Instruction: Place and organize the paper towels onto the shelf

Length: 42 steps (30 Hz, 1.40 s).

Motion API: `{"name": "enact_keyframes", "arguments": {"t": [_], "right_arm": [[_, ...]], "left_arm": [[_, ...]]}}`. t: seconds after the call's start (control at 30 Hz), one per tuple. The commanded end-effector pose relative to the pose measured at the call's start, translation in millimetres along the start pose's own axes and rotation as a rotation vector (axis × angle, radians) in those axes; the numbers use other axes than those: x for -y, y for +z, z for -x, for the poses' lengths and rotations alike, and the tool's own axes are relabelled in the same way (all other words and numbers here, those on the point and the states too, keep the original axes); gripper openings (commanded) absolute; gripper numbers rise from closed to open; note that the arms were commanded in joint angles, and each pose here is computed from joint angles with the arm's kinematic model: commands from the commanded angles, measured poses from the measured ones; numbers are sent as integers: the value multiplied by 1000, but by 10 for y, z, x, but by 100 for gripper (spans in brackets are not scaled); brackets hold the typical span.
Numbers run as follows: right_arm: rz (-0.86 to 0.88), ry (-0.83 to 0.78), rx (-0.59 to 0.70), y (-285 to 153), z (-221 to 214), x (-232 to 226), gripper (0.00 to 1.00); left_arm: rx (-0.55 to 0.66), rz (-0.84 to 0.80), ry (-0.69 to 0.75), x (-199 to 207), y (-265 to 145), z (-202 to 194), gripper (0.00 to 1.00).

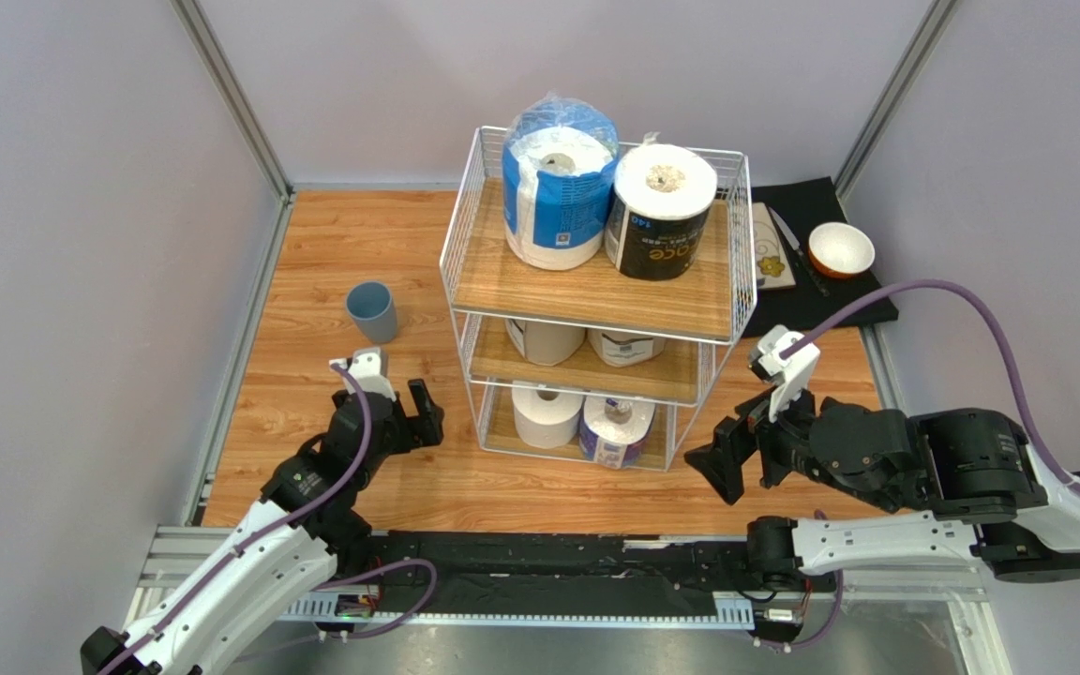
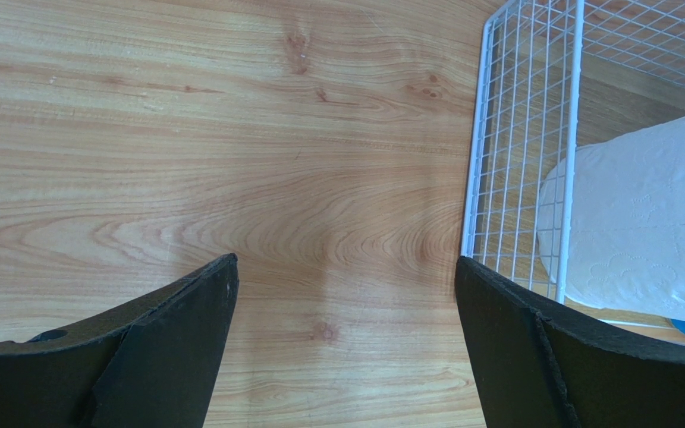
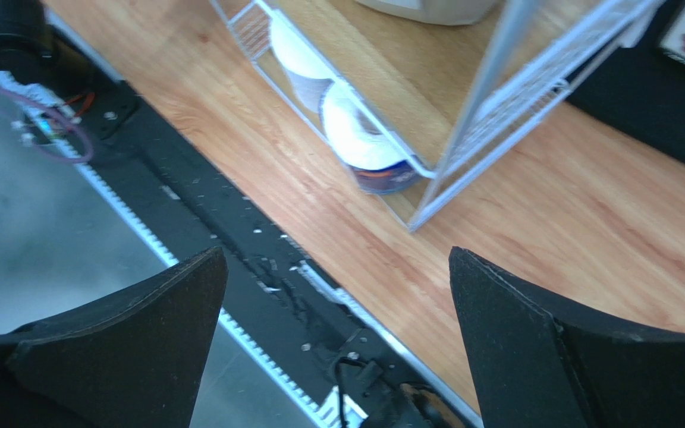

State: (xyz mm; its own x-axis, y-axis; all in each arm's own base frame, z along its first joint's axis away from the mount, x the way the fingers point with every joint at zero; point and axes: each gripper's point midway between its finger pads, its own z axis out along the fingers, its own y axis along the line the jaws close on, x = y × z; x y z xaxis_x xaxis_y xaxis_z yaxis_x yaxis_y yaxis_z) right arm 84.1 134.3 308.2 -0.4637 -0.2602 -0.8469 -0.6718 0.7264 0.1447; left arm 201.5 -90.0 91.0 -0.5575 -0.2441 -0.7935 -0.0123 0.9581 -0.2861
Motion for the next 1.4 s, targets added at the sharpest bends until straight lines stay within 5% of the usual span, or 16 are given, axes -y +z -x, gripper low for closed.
{"name": "enact_keyframes", "arguments": {"t": [0.0, 0.3, 0.47, 1.37], "right_arm": [[-120, -80, 104, 102, 101, 231, 100], [106, -86, 47, 146, 34, -231, 99], [258, -94, 130, 132, 125, -484, 100], [174, -78, 199, 481, 471, -103, 100]], "left_arm": [[15, -13, -15, 40, 12, 34, 99], [7, -15, -16, 52, 36, 12, 99], [-1, -19, -18, 61, 53, -13, 99], [-4, -4, -4, 15, 77, -57, 99]]}}
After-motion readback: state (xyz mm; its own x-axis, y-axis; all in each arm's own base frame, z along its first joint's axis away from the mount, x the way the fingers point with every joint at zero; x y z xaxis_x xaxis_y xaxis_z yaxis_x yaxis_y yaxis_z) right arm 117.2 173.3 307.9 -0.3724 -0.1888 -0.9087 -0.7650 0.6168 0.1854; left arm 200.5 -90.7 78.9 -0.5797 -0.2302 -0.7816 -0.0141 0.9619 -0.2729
